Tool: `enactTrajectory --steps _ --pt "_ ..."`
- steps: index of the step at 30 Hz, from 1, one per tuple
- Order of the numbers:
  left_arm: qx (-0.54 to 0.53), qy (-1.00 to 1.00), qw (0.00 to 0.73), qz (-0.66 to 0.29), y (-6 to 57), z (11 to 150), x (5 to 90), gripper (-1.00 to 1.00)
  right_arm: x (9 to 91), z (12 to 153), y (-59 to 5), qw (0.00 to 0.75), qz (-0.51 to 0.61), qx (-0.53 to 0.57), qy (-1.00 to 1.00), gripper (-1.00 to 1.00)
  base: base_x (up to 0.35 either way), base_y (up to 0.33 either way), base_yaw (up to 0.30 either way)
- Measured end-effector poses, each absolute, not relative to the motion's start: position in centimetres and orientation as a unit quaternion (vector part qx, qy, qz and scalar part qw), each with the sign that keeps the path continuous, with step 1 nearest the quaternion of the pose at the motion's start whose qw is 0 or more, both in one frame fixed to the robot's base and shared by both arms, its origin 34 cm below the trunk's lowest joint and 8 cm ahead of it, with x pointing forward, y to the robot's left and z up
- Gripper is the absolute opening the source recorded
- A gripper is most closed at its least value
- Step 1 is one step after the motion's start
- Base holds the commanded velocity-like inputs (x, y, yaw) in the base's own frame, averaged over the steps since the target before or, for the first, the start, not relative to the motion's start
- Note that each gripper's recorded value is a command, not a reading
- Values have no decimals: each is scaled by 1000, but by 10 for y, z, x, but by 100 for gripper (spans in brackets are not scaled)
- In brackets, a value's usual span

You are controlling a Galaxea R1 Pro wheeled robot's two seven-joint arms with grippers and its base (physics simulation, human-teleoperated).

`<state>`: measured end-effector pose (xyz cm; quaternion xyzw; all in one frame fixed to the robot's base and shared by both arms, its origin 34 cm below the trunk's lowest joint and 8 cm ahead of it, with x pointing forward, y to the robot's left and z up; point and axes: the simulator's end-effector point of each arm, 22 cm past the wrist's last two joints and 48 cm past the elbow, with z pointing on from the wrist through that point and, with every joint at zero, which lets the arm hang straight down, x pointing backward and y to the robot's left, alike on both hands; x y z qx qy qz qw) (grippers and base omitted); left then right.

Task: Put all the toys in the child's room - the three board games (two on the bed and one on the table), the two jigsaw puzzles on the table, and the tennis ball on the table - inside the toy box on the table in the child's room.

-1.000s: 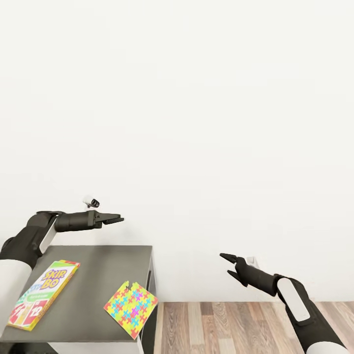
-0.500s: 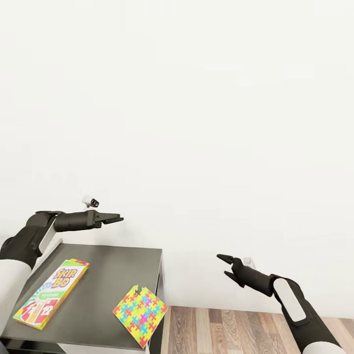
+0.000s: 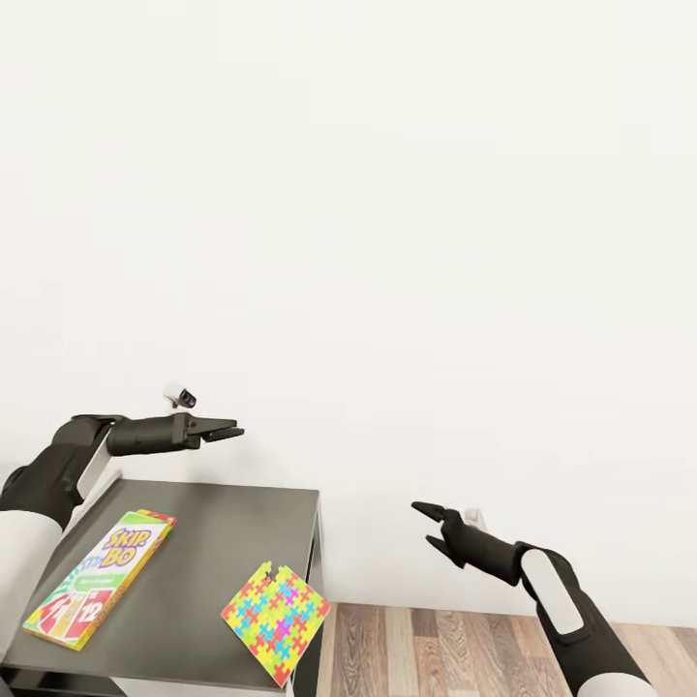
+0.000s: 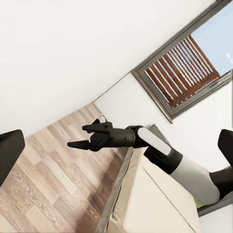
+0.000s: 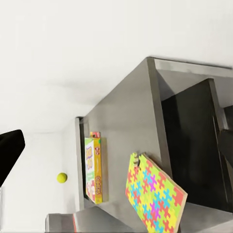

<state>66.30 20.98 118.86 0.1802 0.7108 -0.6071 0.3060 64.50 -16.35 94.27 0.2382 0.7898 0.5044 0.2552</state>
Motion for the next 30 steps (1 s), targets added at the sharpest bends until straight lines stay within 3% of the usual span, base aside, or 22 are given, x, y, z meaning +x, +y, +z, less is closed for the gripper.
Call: enactTrajectory --steps 13,30 --pt "260 695 274 -612 147 1206 623 100 637 917 -123 214 505 206 811 100 0 0 0" --pt "273 692 276 -609 142 1194 622 100 640 905 -117 206 513 203 808 100 0 0 0"
